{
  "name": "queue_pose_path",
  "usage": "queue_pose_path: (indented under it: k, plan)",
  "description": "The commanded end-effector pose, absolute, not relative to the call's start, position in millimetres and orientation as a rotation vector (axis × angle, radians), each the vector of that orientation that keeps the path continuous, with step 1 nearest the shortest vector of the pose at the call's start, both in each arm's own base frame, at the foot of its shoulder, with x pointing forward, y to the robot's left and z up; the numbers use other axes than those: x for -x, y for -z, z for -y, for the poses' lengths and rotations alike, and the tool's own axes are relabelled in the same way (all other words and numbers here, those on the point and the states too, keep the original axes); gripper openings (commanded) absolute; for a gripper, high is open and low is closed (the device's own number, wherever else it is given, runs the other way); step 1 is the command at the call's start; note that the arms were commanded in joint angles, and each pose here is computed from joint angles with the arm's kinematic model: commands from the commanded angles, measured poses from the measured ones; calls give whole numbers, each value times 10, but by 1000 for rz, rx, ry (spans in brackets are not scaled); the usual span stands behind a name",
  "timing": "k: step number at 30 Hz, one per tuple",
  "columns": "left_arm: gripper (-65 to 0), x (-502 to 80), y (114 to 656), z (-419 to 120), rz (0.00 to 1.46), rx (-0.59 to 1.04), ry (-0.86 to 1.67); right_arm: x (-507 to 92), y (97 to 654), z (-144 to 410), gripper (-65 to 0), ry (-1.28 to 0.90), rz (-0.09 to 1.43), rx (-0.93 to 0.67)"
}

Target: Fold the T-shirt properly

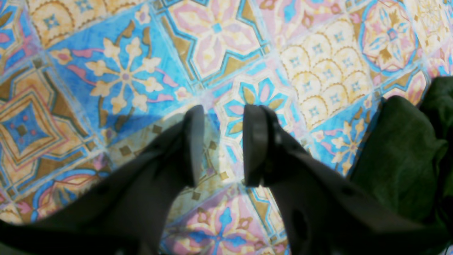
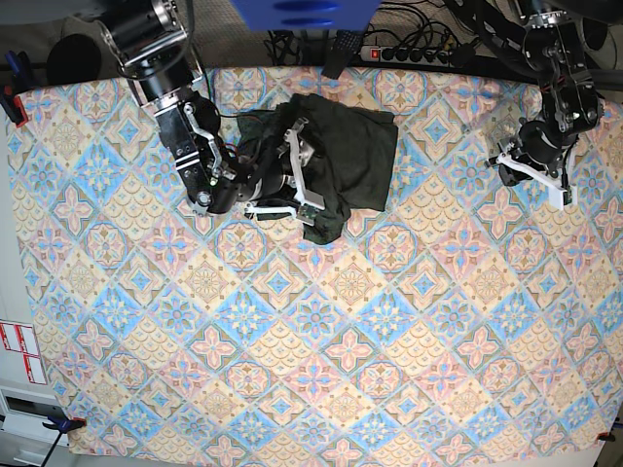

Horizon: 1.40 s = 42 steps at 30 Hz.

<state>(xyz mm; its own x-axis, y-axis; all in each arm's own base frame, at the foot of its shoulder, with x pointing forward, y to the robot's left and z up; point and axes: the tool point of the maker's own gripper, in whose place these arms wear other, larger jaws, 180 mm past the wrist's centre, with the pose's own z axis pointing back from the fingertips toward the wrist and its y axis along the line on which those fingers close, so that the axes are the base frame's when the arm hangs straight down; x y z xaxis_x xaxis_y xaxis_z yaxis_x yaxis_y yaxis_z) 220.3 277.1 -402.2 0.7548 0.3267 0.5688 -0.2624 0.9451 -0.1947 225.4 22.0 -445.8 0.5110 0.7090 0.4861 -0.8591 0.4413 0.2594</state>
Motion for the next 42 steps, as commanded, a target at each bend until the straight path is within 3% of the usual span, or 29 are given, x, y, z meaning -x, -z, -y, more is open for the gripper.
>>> queue_pose_path:
  k: [1,7,18,24,42]
  plan:
    - [-469,-2269,3928,-2814,676,96,-310,-2321,4340,-356,-351,-1021,374,-537]
    - [-469,-2275,3925,-2814,677,97,-310,-2199,4317,-501,-395,-1088,366,-555]
    - [-469,-2269,3928,-2814,676,96,-310,-2775,3712,-154,-394,-970,620,-469]
    - [-469,-2281,3921,-2814,679,97,-310,-2763,3828,104,-394,-954,581,-423]
    - [-469,-2281,3921,-2814,679,97,-310,-2628,4206,200,-394,-909,456,-440]
